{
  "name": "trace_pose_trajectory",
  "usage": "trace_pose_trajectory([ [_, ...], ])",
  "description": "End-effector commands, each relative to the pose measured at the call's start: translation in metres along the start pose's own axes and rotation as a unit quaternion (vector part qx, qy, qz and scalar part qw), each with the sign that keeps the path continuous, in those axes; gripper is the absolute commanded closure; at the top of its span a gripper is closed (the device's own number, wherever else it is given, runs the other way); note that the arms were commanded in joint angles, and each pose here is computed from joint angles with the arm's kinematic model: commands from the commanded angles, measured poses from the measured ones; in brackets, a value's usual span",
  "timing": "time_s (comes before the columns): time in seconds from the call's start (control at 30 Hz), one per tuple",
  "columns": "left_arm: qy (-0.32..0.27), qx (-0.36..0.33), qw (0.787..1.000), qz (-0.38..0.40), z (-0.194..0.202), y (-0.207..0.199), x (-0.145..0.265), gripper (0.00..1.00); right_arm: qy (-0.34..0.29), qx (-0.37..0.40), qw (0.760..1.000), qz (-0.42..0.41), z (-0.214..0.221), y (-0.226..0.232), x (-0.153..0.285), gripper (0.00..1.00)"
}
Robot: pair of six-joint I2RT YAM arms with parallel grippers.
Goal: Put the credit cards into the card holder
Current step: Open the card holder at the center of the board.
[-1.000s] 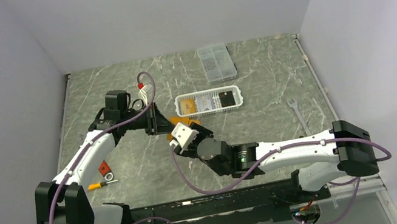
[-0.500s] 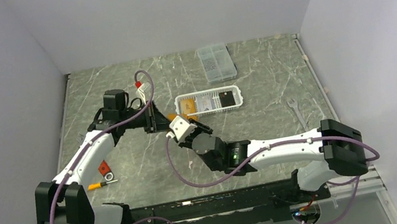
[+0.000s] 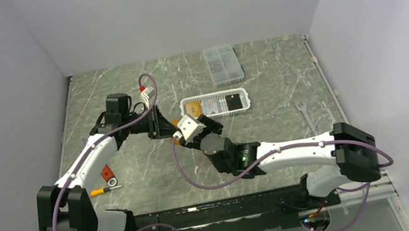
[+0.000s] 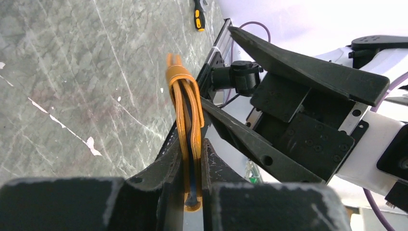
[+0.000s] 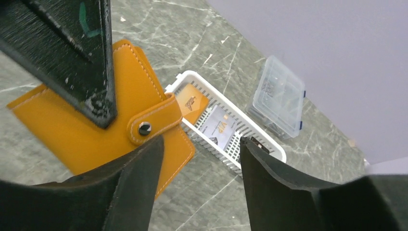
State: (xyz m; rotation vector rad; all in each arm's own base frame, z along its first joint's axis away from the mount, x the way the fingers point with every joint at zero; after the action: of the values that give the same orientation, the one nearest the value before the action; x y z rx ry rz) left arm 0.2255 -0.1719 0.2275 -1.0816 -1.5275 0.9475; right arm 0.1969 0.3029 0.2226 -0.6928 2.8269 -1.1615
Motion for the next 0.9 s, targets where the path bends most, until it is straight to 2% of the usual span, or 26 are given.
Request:
trace_pose_trajectory([
  [0.0, 0.012, -0.002, 0.999, 0.035, -0.006, -0.010, 0.007, 1.00, -0.044, 0.000, 0.997, -0.056, -0.004, -0.001, 0.018, 0.34],
  [0.17, 0.004, 0.000, 0.999, 0.035, -0.006, -0.012, 0.008, 1.00, -0.050, 0.007, 0.997, -0.058, -0.005, -0.004, 0.020, 0.33],
  [0.57, -0.003, 0.003, 0.999, 0.036, 0.000, -0.012, 0.009, 1.00, -0.085, 0.020, 0.994, -0.070, -0.025, 0.004, 0.011, 0.41],
  [0.87, -0.002, 0.008, 0.999, 0.036, -0.001, -0.011, 0.008, 1.00, -0.111, 0.036, 0.992, -0.046, -0.036, 0.002, 0.010, 0.43],
])
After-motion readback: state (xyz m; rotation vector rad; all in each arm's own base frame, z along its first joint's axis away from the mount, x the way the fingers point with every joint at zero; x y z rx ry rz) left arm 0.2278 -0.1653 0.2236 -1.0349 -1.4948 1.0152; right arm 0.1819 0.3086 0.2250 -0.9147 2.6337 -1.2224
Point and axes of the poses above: each gripper's point midway between its finger pads, its own x axis back along the fingers, its own y axis along the line the jaws close on, z = x × y, the point moved 6 cm from there along x, back along the fingers, and after that the axes turned 14 degrees about x, right-handed, at the moved point
